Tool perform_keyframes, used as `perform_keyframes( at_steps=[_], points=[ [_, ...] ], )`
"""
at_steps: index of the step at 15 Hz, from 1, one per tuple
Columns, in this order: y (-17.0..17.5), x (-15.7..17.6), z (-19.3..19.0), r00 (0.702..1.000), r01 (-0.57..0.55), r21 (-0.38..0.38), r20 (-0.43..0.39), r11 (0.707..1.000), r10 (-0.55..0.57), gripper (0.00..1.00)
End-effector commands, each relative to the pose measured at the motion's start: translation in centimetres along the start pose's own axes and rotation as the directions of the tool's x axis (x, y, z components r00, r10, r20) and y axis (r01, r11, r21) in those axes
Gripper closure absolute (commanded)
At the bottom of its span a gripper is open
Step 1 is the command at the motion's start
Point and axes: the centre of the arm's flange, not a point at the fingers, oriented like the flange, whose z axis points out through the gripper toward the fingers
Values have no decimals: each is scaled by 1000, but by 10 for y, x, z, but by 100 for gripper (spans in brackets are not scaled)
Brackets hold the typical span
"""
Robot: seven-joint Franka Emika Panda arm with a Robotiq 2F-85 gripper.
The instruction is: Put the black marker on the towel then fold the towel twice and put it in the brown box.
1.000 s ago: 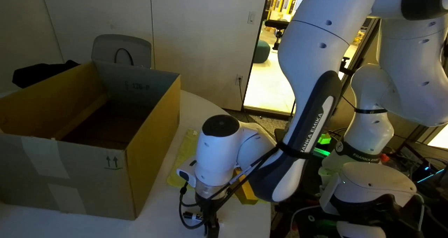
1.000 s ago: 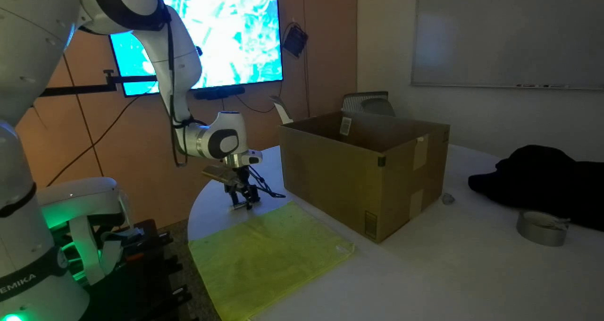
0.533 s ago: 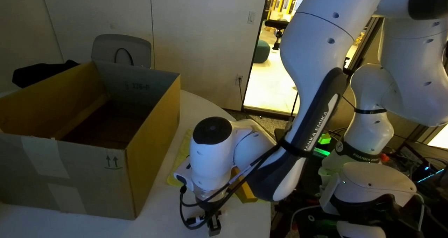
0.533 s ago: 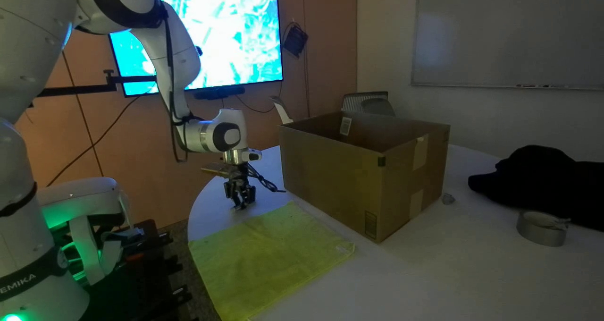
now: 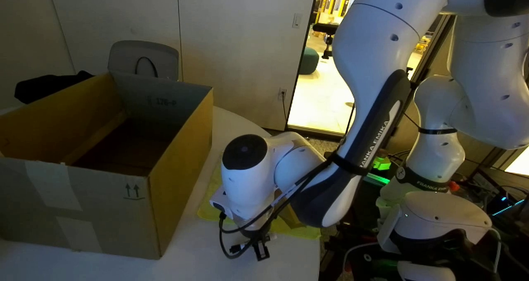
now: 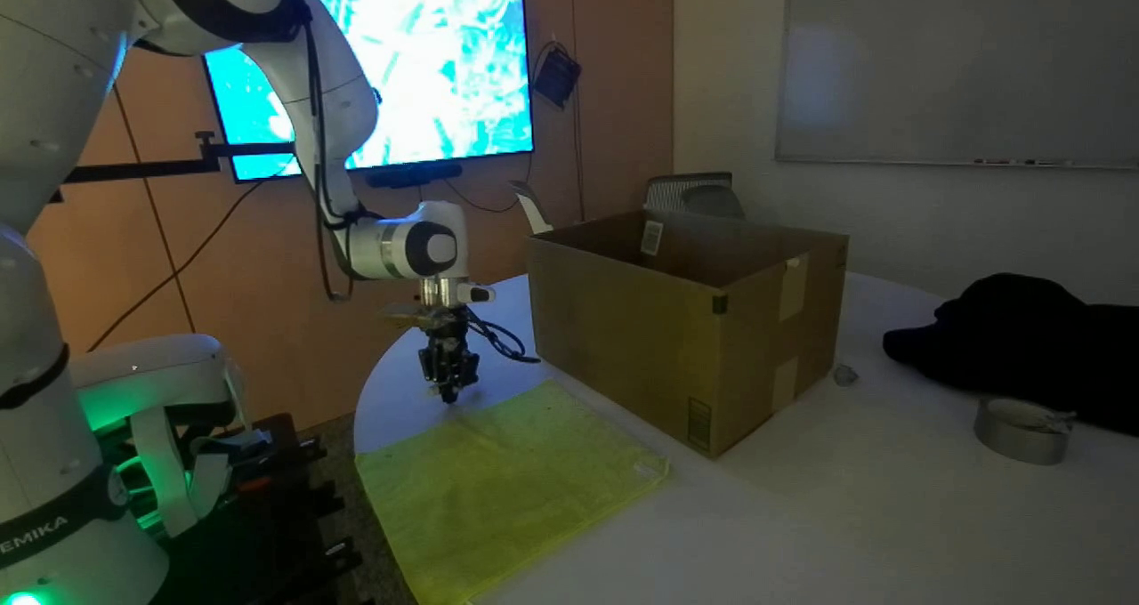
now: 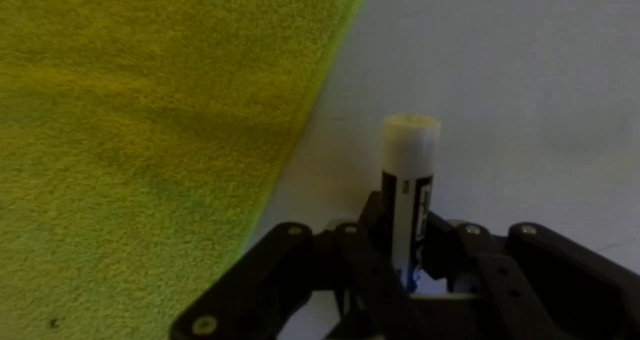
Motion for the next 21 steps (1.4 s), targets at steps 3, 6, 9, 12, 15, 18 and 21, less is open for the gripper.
perform_keyframes(
  at_steps=[3,6,9,12,15,18,21],
  points=[
    [49,-32,-21,999,-39,10,-7,999,39,88],
    [97,-61,-33,993,-111,56,-29,992,112,88],
    [150,-105,-41,975,-205,117,-59,972,212,88],
    [194,-140,-32,951,-285,177,-74,942,302,89],
    [223,-156,-12,937,-319,214,-75,923,342,88],
    [237,-156,8,929,-337,225,-79,914,362,89],
    [238,-154,22,927,-337,224,-89,914,364,88]
  ],
)
